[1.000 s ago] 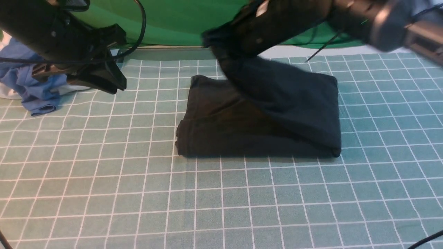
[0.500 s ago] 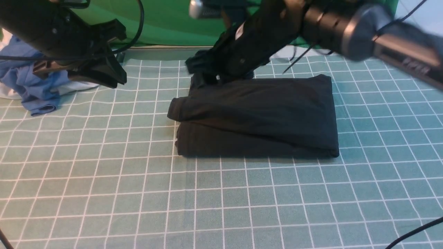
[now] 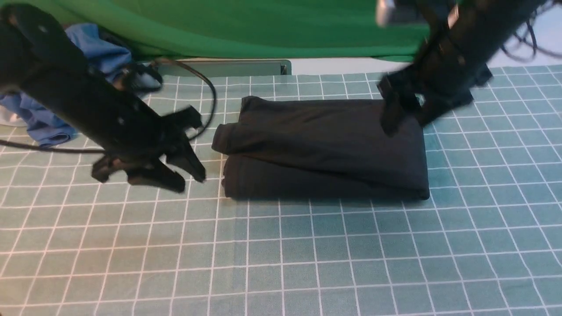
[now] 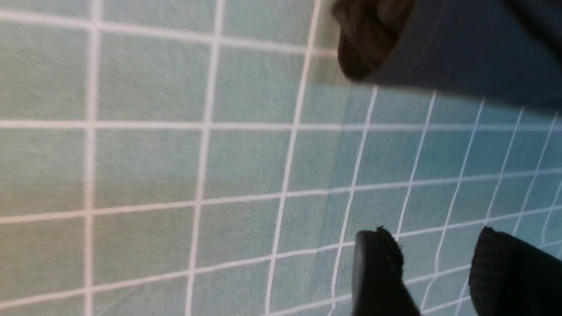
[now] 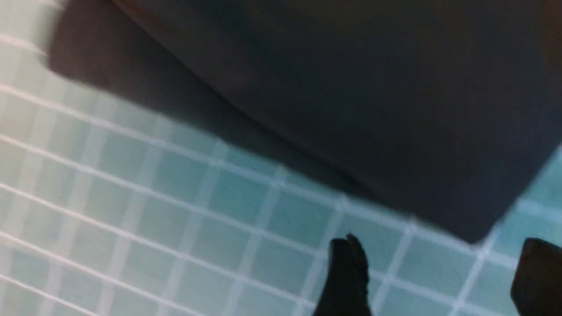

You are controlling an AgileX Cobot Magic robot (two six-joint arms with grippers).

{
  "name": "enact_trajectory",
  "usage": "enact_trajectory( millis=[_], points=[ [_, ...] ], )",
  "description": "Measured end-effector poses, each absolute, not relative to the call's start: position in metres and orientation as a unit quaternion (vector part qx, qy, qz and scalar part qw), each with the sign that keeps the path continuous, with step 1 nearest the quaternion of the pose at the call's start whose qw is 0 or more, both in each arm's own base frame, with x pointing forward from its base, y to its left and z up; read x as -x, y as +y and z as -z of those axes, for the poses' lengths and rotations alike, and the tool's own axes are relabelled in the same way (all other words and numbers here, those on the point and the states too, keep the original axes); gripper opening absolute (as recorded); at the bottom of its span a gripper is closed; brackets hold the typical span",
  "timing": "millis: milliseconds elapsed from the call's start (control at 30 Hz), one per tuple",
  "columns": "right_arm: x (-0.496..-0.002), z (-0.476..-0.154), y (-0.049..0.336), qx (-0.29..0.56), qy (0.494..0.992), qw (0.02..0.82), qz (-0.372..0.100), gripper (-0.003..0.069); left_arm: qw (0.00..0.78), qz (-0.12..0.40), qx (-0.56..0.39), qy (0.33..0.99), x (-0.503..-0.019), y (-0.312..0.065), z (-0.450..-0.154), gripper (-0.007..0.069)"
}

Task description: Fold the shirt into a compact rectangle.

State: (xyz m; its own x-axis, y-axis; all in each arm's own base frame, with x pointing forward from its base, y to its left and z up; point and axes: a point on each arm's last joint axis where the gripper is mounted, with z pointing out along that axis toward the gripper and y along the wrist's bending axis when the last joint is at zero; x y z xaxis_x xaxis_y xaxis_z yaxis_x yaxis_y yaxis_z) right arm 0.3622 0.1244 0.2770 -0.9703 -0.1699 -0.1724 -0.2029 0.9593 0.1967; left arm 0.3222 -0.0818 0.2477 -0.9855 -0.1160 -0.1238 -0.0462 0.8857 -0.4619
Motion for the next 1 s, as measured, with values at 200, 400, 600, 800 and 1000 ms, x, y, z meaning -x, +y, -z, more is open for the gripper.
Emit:
enact_trajectory(
  millis=[200, 400, 600, 800, 1000],
  points=[
    [-0.362, -0.231, 0.097, 0.057, 0.994, 0.04, -0.088, 0.05, 0.161, 0.208, 0.016, 0.965, -0.332, -0.104, -0.246, 0.0367],
    [-0.37, -0.214, 0.096, 0.04, 0.993, 0.052, -0.099, 0.05, 0.182, 0.202, 0.048, 0.961, -0.354, -0.109, -0.216, 0.0398],
    [-0.375, -0.202, 0.098, 0.032, 0.992, 0.053, -0.105, 0.05, 0.143, 0.209, 0.076, 0.965, -0.364, -0.113, -0.176, 0.0397],
    [-0.386, -0.171, 0.101, 0.022, 0.993, 0.047, -0.104, 0.0468, 0.136, 0.216, 0.075, 0.964, -0.368, -0.116, -0.162, 0.0344],
    [-0.387, -0.166, 0.103, 0.038, 0.993, 0.047, -0.105, 0.0151, 0.126, 0.231, 0.07, 0.962, -0.366, -0.122, -0.162, 0.0083]
  ],
)
